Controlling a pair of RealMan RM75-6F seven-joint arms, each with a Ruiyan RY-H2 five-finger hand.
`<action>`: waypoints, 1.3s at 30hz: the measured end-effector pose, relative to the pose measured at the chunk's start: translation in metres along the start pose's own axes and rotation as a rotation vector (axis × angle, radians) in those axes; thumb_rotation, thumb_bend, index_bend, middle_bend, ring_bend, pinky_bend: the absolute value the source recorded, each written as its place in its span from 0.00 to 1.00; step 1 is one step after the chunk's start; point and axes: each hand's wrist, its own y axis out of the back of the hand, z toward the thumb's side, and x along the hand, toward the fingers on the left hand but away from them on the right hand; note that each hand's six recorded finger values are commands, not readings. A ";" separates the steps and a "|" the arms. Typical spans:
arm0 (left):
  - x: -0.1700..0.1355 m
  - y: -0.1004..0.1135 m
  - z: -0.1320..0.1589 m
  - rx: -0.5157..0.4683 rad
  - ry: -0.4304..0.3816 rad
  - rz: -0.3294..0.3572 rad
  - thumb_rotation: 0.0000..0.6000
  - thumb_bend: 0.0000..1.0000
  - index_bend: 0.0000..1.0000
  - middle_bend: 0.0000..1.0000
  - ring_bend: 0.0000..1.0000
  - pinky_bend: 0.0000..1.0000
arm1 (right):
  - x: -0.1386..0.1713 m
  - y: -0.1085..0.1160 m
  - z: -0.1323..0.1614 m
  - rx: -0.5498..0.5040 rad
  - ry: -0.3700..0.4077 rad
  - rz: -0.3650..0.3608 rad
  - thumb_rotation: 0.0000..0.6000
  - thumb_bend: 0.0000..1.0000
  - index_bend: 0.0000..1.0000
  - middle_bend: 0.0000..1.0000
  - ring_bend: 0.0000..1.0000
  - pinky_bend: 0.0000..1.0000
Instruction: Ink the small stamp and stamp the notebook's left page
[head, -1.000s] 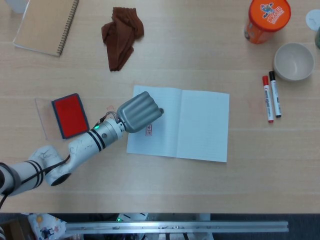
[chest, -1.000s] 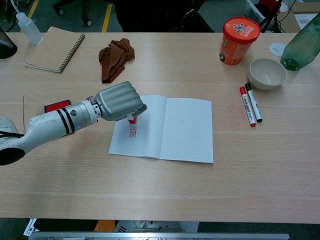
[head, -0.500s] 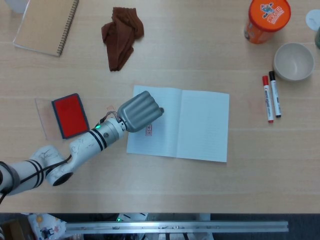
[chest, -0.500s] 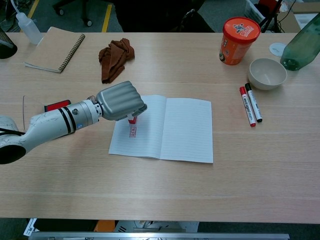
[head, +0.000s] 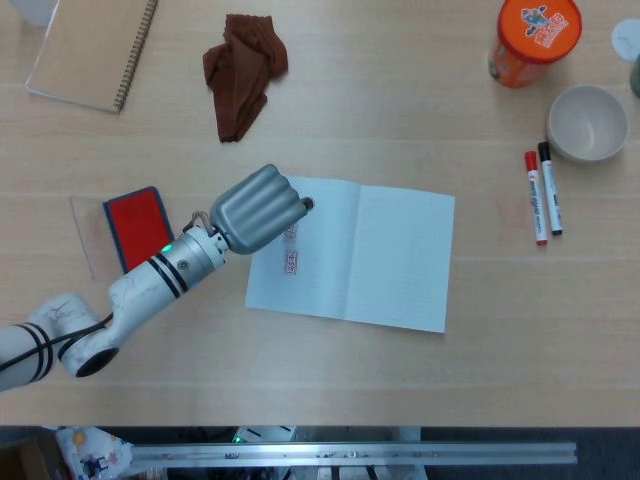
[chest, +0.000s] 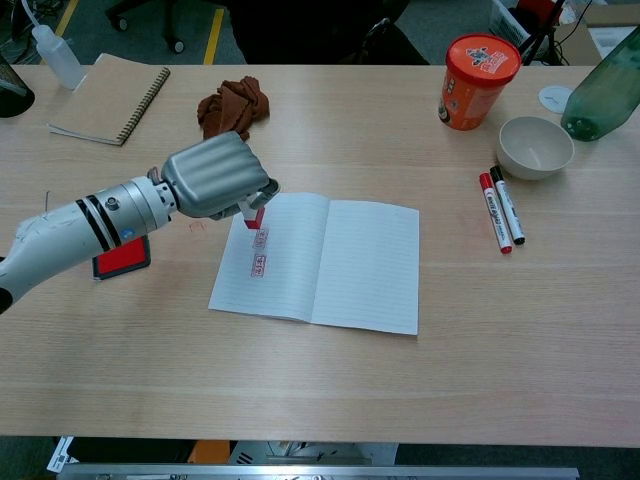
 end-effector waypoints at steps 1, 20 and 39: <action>-0.003 0.001 -0.003 0.006 0.007 0.003 1.00 0.33 0.62 0.99 1.00 1.00 | 0.000 0.000 0.001 -0.001 0.002 0.000 1.00 0.22 0.34 0.49 0.51 0.56; -0.049 -0.053 -0.034 0.114 0.117 -0.141 1.00 0.33 0.59 0.98 1.00 1.00 | 0.001 0.002 0.004 -0.006 0.016 -0.012 1.00 0.22 0.34 0.49 0.51 0.56; -0.055 -0.067 -0.033 0.128 0.130 -0.178 1.00 0.33 0.51 0.98 1.00 1.00 | 0.002 0.003 0.002 -0.004 0.011 -0.017 1.00 0.22 0.34 0.49 0.51 0.56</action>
